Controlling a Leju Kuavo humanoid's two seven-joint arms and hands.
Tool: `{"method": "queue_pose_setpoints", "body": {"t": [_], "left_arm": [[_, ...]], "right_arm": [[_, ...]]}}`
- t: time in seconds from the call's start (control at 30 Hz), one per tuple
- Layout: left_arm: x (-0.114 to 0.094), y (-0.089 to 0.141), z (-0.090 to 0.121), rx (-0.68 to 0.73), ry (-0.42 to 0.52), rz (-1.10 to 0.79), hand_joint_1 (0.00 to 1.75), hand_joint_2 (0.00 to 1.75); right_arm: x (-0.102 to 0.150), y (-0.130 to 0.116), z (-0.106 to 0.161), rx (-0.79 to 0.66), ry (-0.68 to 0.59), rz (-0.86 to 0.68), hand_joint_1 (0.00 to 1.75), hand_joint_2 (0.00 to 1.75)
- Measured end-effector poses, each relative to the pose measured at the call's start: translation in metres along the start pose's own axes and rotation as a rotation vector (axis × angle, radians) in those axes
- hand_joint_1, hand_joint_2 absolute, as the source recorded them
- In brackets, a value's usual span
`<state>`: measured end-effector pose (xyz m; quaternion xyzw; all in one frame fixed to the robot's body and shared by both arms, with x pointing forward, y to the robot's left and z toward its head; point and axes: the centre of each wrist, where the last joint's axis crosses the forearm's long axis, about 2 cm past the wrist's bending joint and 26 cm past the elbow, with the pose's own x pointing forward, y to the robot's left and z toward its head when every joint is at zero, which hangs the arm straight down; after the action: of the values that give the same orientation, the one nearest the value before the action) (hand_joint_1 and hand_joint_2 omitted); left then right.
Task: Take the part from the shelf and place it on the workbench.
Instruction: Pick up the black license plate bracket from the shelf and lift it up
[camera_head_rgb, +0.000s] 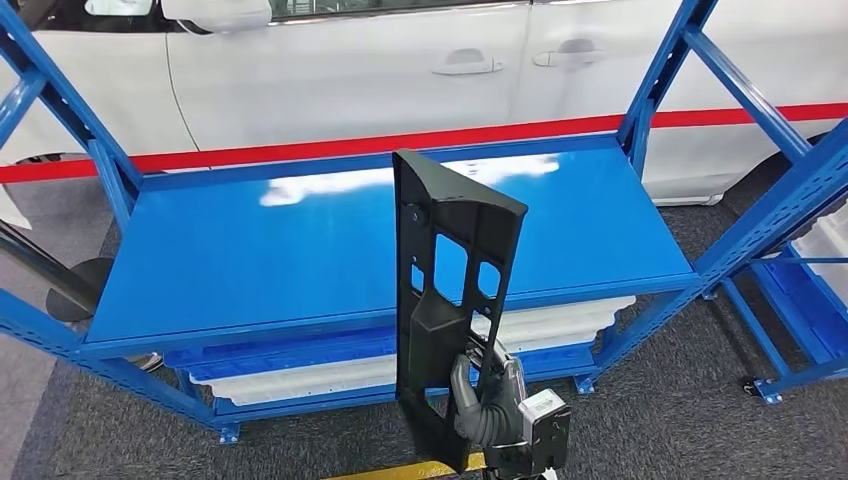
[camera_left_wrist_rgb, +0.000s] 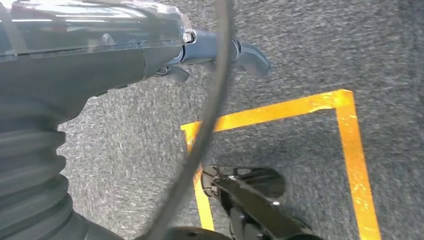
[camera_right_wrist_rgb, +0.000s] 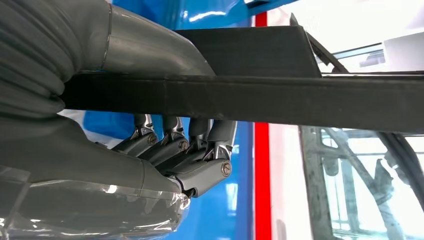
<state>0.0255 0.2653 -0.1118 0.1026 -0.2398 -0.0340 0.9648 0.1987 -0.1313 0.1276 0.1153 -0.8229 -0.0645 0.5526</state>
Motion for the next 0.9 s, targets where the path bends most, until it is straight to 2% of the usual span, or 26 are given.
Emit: {"method": "queue_pose_setpoints", "body": {"t": [0.33,0.9], "left_arm": [[0.007,-0.002,-0.002,-0.015,-0.018,-0.006,0.0,1.75],[0.007,-0.001,-0.003,-0.028,-0.016,-0.016,0.0,1.75]], "right_arm": [[0.008,-0.006,0.005,-0.035,-0.016,0.007,1.75,1.75],[0.016,-0.014,0.015,-0.078,-0.05,0.001,1.75,1.75]]}}
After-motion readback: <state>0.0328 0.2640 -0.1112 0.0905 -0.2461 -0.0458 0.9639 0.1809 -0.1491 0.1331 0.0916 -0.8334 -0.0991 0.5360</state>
